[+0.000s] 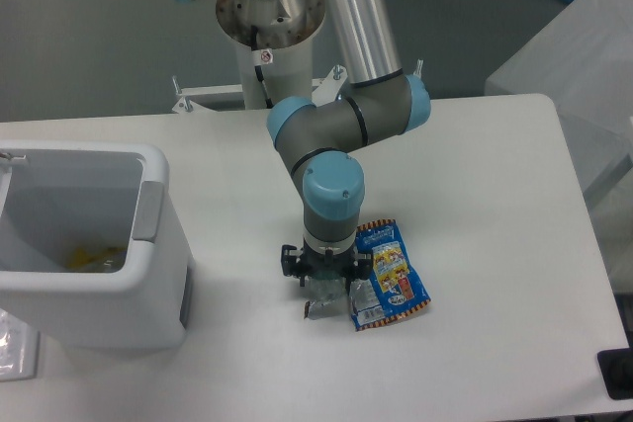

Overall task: Place the trash in the trash can
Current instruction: 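Align the gripper around the bottle and close on it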

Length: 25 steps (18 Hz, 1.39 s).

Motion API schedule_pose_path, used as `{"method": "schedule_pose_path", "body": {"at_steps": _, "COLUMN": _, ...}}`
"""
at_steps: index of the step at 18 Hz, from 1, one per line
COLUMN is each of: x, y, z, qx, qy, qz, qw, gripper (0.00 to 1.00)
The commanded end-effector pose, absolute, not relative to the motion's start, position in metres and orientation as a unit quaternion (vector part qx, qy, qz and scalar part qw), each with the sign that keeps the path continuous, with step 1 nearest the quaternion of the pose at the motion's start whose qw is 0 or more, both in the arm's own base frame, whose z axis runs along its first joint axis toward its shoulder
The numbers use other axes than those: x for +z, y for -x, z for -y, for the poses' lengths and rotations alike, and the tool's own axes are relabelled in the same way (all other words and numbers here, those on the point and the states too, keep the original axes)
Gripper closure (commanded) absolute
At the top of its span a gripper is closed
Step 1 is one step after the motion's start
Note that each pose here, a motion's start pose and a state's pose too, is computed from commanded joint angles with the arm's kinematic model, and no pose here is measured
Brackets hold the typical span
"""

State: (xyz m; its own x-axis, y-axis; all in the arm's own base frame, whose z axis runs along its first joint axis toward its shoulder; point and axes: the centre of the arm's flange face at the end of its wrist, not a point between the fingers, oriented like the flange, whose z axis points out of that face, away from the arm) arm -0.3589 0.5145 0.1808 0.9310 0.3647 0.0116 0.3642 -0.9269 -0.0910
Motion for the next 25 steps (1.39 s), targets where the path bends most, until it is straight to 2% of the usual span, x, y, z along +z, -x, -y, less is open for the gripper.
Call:
{"method": "schedule_pose_path", "body": {"at_steps": 10, "x": 0.1834, "y": 0.3588, "z": -0.5142, "qx": 0.004, "qy": 0.982, "qz": 0.185, "qw": 0.047, "gripper": 0.3}}
{"method": "schedule_pose_path", "body": {"at_steps": 12, "x": 0.1834, "y": 0.358, "z": -0.5148, "qx": 0.004, "qy": 0.982, "qz": 0.184, "qw": 0.047, "gripper": 0.33}}
{"method": "schedule_pose_path", "body": {"at_steps": 23, "x": 0.1832, "y": 0.358, "z": -0.5146, "qx": 0.004, "qy": 0.982, "qz": 0.183, "qw": 0.046, "gripper": 0.34}}
{"method": "schedule_pose_path", "body": {"at_steps": 25, "x": 0.1851, "y": 0.358, "z": -0.5145, "qx": 0.005, "qy": 0.982, "qz": 0.183, "qw": 0.047, "gripper": 0.37}}
